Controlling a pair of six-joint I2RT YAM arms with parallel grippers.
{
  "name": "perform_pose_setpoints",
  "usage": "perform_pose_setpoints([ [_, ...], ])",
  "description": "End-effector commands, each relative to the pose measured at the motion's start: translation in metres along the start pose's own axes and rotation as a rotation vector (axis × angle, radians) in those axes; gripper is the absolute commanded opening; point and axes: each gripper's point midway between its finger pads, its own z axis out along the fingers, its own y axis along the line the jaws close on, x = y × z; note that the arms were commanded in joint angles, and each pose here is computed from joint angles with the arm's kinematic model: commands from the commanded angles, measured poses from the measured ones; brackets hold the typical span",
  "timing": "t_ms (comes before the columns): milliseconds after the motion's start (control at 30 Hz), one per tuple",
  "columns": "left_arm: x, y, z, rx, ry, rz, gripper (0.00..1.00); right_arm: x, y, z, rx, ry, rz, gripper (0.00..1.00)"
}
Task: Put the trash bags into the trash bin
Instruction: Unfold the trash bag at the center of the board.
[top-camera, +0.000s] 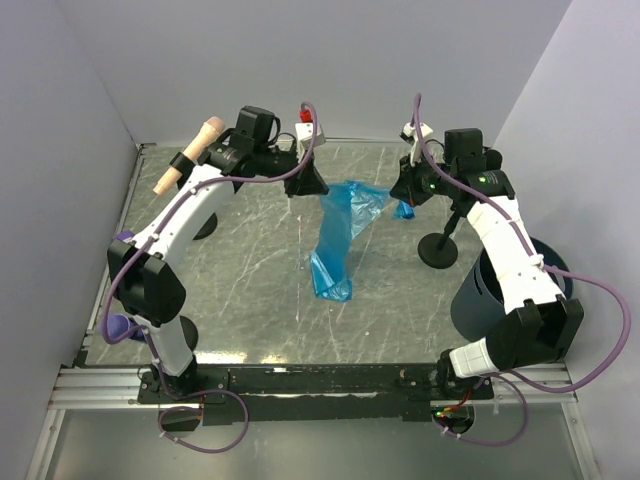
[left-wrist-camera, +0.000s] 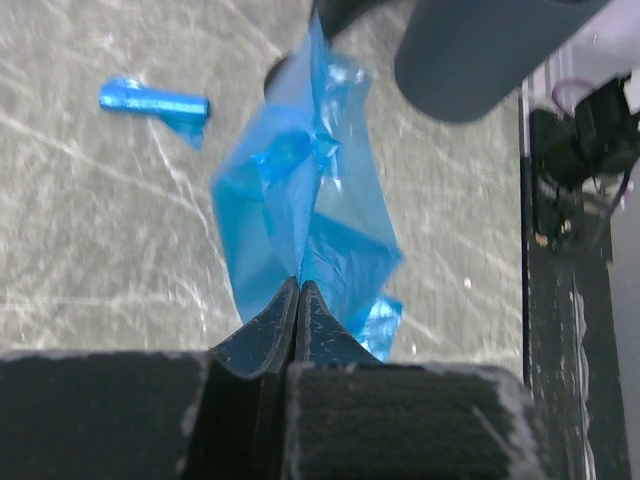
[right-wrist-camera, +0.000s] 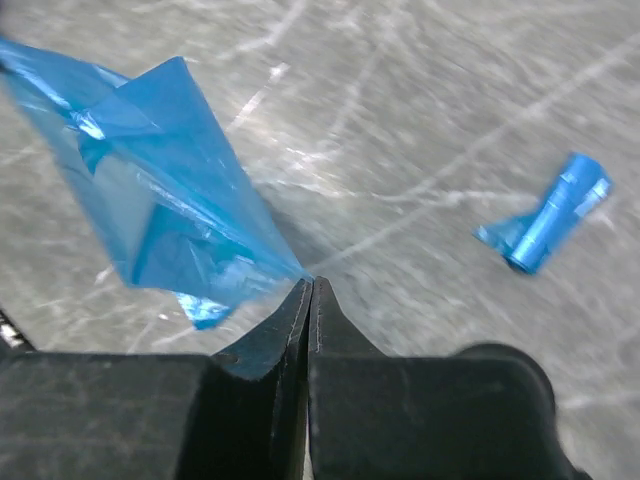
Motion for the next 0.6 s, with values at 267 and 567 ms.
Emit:
perform_pose_setpoints([
  [267,-0.002,-0.007,-0.021,0.002,0.065,0.028,0.01,-0.015,-0.011,-0.021,0.09,-0.036,-0.079,0.0],
  [567,-0.008,-0.014,-0.028,0.009,0.043,0.161,0.01,-0.04,0.052,-0.04,-0.221,-0.13,-0.167,0.2],
])
